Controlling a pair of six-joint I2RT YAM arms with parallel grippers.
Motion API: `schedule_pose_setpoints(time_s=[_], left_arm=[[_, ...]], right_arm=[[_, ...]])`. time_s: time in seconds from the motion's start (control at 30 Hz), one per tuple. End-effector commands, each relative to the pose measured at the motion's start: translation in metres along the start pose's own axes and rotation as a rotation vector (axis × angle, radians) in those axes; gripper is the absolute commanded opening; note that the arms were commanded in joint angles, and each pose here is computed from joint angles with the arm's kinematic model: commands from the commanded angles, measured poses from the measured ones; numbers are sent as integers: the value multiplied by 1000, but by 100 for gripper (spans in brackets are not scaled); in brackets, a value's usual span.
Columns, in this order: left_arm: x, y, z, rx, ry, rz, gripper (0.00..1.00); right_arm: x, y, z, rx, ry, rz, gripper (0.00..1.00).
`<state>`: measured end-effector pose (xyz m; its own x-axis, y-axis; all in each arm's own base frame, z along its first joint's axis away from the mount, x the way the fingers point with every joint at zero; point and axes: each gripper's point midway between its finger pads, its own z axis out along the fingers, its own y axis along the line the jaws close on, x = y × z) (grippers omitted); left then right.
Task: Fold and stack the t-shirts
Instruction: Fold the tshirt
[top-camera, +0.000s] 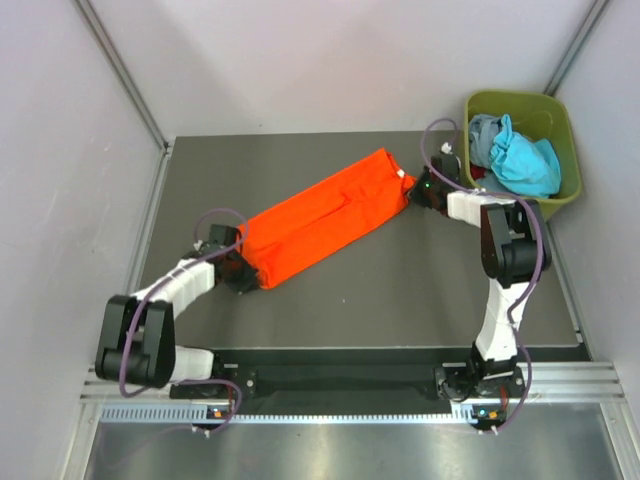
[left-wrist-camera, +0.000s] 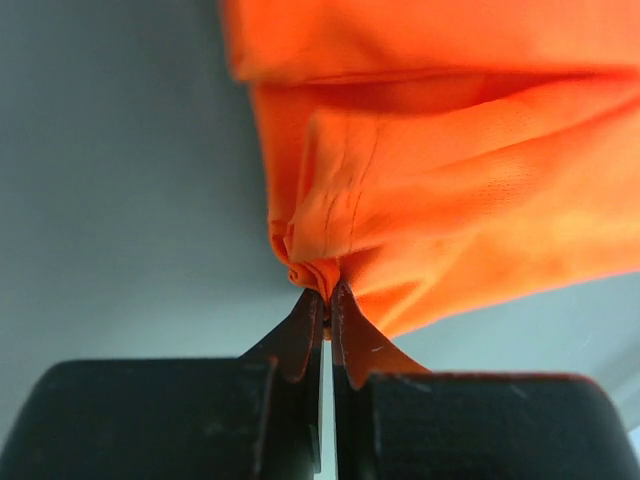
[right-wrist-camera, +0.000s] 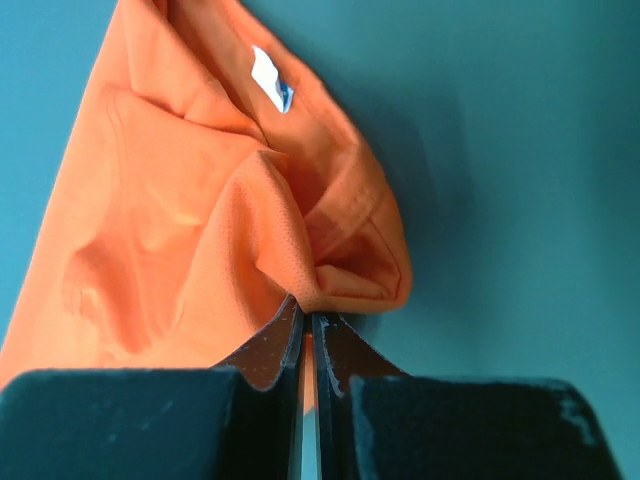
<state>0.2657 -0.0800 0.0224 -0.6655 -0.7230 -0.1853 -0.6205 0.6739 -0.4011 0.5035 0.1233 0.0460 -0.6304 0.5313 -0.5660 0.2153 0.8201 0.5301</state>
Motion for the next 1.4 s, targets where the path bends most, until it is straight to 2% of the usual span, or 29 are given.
schedule_pose_setpoints(time_s=[0.0,0.13,0.2,0.37,0.5,0.77,0.83,0.97,1.03,1.2,1.37], left_arm=[[40,11,-7,-36,30,-14,0],[78,7,-17,23,49,3,0],[87,5,-20,49,52,10,0],[117,-12,-25,123,77,30,0],[143,-28,-20,150,135,33,0],[180,-98,-1,228,232,40,0],[187,-129,-3,292,250,46,0],[211,-152,15,278,286,79,0],[222,-174,13,327,309,80,0],[240,-181,24,338,339,83,0],[252,-184,25,344,370,118,0]], right_arm=[[-30,36,13,-75,-61,-104,1],[-33,51,42,-109,-55,-127,1],[-45,67,50,-145,-82,-116,0],[-41,83,80,-201,-82,-111,0],[-53,103,95,-261,-113,-86,0],[-72,129,118,-339,-156,-58,0],[-69,127,127,-347,-145,-55,0],[-75,136,135,-379,-165,-79,0],[-76,134,139,-367,-180,-79,1],[-85,137,147,-389,-200,-65,3],[-96,132,149,-392,-213,-43,11]])
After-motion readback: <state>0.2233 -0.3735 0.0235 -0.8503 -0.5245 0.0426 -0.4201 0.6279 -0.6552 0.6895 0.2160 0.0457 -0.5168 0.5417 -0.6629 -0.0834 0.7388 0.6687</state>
